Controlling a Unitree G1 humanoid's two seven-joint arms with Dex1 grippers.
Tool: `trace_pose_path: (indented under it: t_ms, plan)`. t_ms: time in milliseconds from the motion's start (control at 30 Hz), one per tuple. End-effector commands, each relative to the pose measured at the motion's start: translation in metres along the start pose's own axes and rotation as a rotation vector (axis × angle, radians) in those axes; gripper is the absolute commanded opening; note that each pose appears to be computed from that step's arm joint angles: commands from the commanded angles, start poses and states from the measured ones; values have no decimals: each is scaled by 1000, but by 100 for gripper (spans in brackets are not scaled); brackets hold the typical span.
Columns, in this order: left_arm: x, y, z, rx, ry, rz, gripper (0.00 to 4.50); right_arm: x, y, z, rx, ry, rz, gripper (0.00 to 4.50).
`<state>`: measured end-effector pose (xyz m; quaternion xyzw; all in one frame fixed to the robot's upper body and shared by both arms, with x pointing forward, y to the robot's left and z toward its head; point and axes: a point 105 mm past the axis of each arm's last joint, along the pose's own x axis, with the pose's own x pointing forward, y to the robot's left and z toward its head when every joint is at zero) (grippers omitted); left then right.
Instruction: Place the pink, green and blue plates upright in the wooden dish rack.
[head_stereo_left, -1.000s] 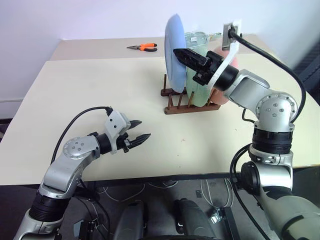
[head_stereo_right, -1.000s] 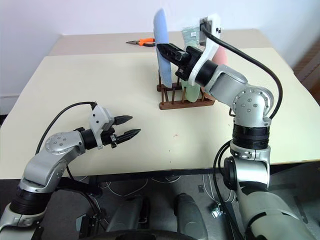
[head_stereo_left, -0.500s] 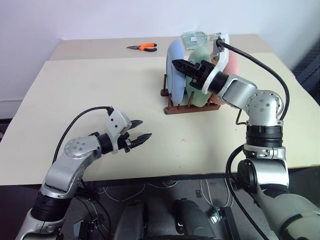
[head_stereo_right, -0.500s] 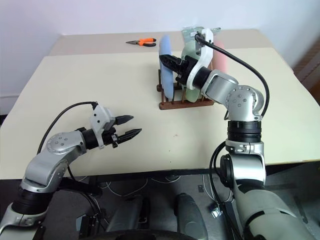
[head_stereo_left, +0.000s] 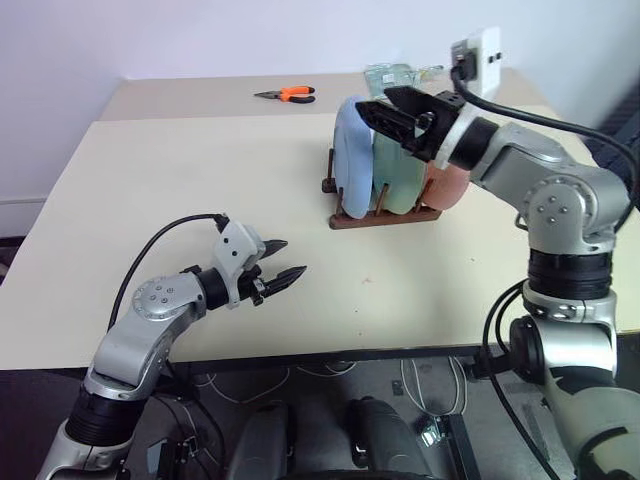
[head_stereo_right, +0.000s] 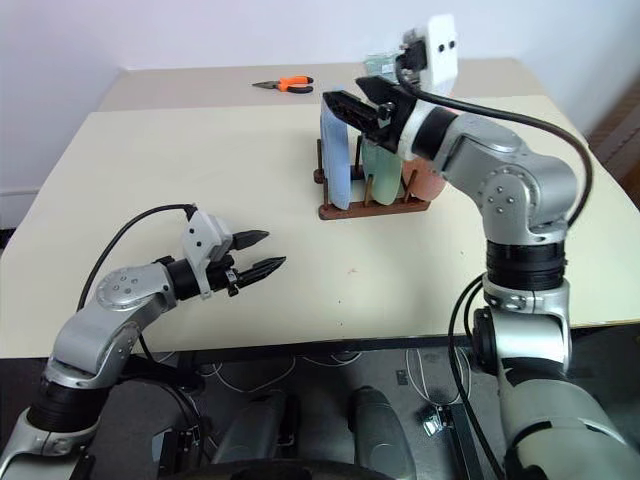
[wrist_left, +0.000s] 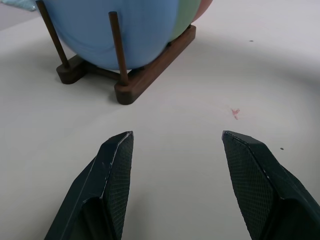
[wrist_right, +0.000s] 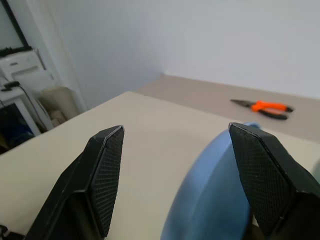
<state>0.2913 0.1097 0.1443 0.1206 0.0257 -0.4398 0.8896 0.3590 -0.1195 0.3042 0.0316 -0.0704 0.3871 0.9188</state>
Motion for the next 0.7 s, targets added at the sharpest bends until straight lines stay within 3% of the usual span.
trace_pose_path:
  t_ms: [33,167,333,567,700]
  plan:
    - [2,-4,8,27,-24,-19,290,-33,-1,13,-96,-50,-5,339]
    - [4,0,7,32,-23,-6,290,-85,2,5,-181,-13,61,339]
    - [-12,25,-3,27,-1,72,290,-132,-25,-26,-291,182,-83,339]
    - [-25,37,-16,35,40,111,290,-156,-41,-73,-300,327,-128,339]
    - [-24,35,-17,37,40,115,290,-154,-41,-80,-292,328,-113,339]
